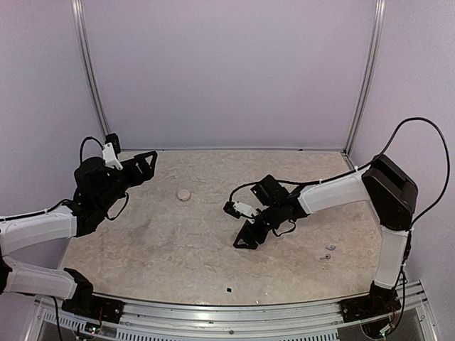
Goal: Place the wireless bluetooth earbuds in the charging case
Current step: Move the charging case to the center of the board, then pick up the charging case from the center of the board.
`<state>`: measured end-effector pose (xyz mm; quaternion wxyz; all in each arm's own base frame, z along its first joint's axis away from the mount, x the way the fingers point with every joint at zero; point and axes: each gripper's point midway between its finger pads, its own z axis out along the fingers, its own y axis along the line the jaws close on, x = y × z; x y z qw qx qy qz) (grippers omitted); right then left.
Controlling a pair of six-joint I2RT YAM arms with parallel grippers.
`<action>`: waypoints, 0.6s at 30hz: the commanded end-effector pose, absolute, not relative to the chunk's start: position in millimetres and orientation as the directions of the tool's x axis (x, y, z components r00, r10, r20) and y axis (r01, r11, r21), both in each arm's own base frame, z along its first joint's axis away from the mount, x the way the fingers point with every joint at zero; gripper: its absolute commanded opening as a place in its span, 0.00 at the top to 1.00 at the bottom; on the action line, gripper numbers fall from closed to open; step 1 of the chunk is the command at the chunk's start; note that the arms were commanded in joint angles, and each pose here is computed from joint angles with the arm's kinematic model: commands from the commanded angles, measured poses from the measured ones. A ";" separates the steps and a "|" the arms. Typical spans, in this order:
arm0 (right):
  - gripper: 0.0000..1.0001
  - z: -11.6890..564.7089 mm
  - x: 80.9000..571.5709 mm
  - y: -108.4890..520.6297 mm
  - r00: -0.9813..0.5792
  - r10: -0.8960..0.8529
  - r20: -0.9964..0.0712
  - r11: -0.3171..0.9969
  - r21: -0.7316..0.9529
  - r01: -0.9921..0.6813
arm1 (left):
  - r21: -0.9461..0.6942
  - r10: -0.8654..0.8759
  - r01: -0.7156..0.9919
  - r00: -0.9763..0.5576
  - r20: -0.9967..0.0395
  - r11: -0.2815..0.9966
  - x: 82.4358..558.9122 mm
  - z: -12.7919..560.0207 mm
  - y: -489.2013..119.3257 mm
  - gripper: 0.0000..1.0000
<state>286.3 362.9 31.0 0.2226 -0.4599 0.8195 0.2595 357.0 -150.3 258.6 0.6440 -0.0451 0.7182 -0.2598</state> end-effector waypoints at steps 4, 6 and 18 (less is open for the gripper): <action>0.21 36.2 217.3 377.9 -0.268 -0.771 -0.578 0.216 0.159 -0.963 | -0.529 -0.523 0.313 -0.109 -0.845 0.789 348.5 279.6 -140.9 0.01; 0.19 60.1 216.9 376.3 -0.266 -0.728 -0.632 0.231 0.139 -0.963 | -0.533 -0.514 0.349 -0.153 -0.844 0.771 347.9 276.7 -146.0 0.01; 0.19 103.4 230.6 332.7 -0.493 -0.525 -0.694 0.416 0.296 -0.860 | -0.228 -0.046 0.656 -0.283 -0.958 0.720 302.2 211.6 -262.1 0.01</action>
